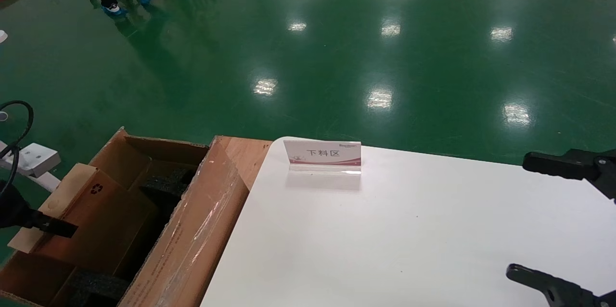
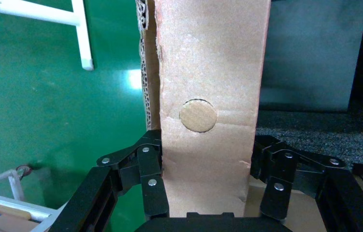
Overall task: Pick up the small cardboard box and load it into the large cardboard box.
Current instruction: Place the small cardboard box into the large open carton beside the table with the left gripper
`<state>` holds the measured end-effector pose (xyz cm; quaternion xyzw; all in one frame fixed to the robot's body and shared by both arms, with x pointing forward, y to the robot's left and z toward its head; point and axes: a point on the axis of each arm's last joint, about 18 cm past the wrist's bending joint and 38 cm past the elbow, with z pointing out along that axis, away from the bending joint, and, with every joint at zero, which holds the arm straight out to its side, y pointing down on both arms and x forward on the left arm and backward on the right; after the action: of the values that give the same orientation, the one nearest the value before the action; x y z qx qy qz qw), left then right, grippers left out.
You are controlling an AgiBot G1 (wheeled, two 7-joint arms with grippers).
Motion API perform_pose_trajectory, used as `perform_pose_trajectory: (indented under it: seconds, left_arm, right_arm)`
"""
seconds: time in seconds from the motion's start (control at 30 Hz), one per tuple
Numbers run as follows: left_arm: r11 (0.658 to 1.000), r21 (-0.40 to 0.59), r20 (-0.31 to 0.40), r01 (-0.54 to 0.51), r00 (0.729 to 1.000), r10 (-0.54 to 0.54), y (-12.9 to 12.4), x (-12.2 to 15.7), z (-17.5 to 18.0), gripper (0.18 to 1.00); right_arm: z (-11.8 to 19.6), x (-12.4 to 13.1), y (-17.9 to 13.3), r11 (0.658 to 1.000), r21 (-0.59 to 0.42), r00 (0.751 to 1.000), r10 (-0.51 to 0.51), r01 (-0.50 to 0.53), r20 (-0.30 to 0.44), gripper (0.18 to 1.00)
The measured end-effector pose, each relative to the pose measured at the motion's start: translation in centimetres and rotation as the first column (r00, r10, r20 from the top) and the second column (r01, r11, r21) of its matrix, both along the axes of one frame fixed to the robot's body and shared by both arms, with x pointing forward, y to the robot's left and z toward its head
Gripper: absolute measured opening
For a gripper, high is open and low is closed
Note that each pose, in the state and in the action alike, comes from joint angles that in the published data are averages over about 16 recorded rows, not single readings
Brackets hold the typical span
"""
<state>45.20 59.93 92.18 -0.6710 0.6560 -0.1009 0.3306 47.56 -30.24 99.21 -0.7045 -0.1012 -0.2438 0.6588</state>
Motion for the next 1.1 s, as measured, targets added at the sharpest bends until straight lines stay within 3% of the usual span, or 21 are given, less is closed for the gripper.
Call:
perform_pose_trajectory:
  seconds: [0.43,0.63,1.1]
  left_arm:
    - [1.000,0.002,-0.009,-0.004,1.000,0.004,0.10,0.03,-0.10,0.350]
    - [1.000,0.002,-0.009,-0.004,1.000,0.004,0.10,-0.01,-0.09,0.409]
    - [1.000,0.012,-0.009,0.010,1.000,-0.010,-0.16,0.14,0.20,0.679]
  right_arm:
    - [-0.01,0.01,0.00,1.000,0.000,1.000,0.000,0.000,0.000,1.001]
    - [0.00,0.01,0.00,1.000,0.000,1.000,0.000,0.000,0.000,1.001]
    - [0.01,0.00,-0.01,1.000,0.001,1.000,0.000,0.000,0.000,1.001]
